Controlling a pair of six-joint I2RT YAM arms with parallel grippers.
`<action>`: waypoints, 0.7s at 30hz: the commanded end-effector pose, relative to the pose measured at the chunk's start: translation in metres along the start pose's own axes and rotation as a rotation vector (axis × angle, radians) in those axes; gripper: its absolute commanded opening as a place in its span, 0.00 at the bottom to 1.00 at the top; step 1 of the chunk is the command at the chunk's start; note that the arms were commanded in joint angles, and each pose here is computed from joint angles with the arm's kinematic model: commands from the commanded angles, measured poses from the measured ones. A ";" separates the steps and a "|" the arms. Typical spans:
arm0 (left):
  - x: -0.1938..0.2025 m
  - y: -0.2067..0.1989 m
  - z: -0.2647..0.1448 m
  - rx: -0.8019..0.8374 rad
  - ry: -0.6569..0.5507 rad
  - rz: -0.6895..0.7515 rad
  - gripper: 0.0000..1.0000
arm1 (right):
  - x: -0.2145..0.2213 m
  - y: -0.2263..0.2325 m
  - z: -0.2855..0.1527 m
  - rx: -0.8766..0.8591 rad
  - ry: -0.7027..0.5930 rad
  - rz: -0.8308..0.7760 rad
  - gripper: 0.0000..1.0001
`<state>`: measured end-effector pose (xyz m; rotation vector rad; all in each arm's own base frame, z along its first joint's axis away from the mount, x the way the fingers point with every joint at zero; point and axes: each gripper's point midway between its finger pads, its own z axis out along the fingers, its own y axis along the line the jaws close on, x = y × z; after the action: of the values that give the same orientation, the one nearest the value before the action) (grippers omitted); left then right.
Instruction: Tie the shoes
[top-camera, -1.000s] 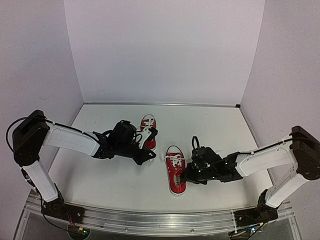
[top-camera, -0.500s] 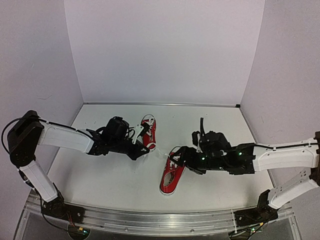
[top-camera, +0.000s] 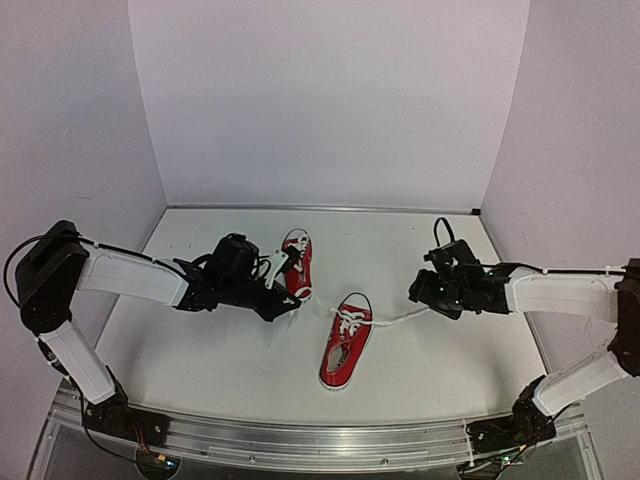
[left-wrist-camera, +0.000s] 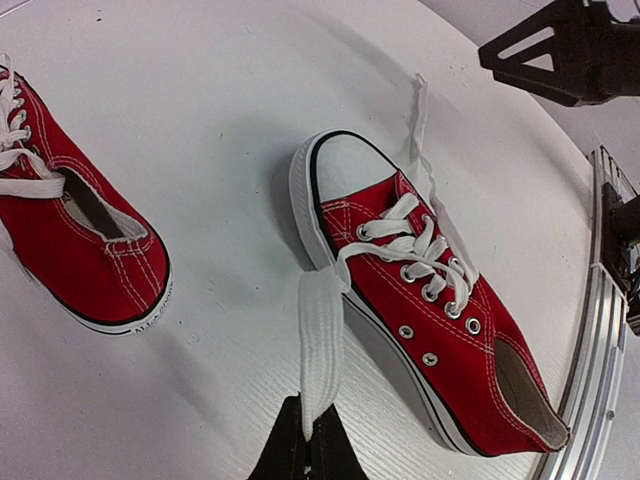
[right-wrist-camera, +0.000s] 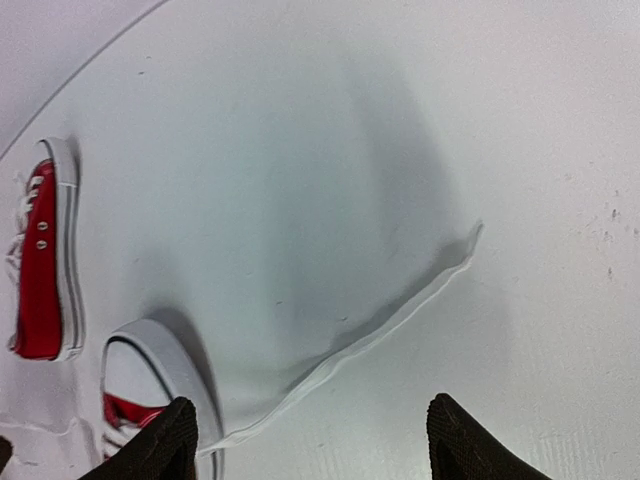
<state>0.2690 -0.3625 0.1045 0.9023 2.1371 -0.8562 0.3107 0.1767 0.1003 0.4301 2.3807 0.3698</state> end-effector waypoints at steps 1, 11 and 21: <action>-0.026 -0.006 0.000 0.026 -0.075 0.004 0.00 | -0.011 -0.021 0.023 0.128 -0.008 -0.063 0.75; -0.033 -0.006 0.002 0.022 -0.084 0.012 0.00 | -0.005 -0.052 0.071 0.258 0.060 -0.103 0.69; -0.037 -0.003 0.002 0.006 -0.091 0.028 0.00 | 0.008 -0.043 0.109 0.227 0.138 -0.130 0.46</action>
<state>0.2742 -0.3676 0.1067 0.8873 2.1244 -0.8652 0.3567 0.1397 0.0085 0.4037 2.5564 0.0067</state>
